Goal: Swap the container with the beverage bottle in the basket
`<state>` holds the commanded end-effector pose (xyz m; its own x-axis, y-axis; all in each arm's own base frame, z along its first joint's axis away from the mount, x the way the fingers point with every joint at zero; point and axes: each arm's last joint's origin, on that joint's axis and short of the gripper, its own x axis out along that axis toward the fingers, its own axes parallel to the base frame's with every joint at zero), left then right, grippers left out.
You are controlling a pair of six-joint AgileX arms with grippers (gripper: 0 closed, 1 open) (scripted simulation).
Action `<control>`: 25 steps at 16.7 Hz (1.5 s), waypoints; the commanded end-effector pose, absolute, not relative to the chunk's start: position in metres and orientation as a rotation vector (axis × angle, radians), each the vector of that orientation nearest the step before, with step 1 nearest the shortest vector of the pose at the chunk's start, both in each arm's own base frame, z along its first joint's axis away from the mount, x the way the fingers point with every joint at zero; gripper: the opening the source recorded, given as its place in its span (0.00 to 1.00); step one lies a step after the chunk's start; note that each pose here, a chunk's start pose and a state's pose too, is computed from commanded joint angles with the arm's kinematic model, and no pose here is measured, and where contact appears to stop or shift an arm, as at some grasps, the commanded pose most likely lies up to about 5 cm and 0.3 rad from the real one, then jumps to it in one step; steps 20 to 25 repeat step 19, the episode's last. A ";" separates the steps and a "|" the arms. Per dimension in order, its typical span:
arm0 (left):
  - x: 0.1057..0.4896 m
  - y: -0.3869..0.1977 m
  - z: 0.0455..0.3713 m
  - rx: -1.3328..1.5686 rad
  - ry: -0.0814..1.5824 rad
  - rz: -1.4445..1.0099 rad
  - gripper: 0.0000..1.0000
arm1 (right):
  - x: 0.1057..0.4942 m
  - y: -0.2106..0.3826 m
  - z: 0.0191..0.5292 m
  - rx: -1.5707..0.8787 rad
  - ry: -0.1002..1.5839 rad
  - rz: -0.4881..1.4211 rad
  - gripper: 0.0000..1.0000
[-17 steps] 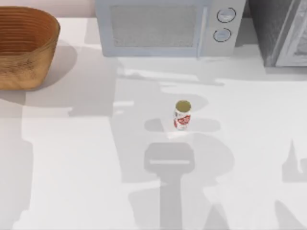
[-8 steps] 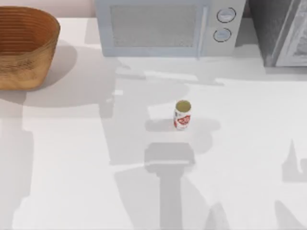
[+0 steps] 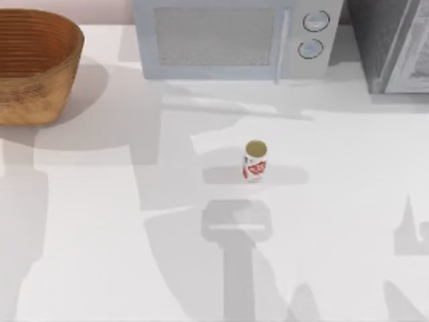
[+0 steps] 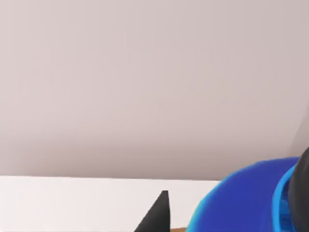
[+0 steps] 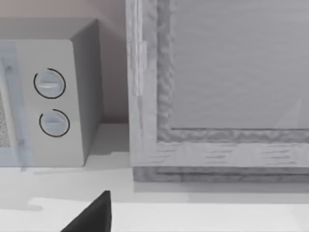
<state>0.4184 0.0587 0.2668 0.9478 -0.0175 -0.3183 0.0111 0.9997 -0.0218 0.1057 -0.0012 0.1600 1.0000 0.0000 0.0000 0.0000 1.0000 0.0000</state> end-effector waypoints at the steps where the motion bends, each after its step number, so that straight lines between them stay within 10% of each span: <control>1: 0.418 0.059 0.267 -0.020 0.324 -0.015 0.08 | 0.106 -0.001 0.160 0.000 0.000 0.000 1.00; 13: 0.418 0.059 0.267 -0.020 0.324 -0.015 0.98 | 0.106 -0.001 0.160 0.000 0.000 0.000 1.00; 25: 0.418 0.059 0.267 -0.020 0.324 -0.015 1.00 | 0.106 -0.001 0.160 0.000 0.000 0.000 1.00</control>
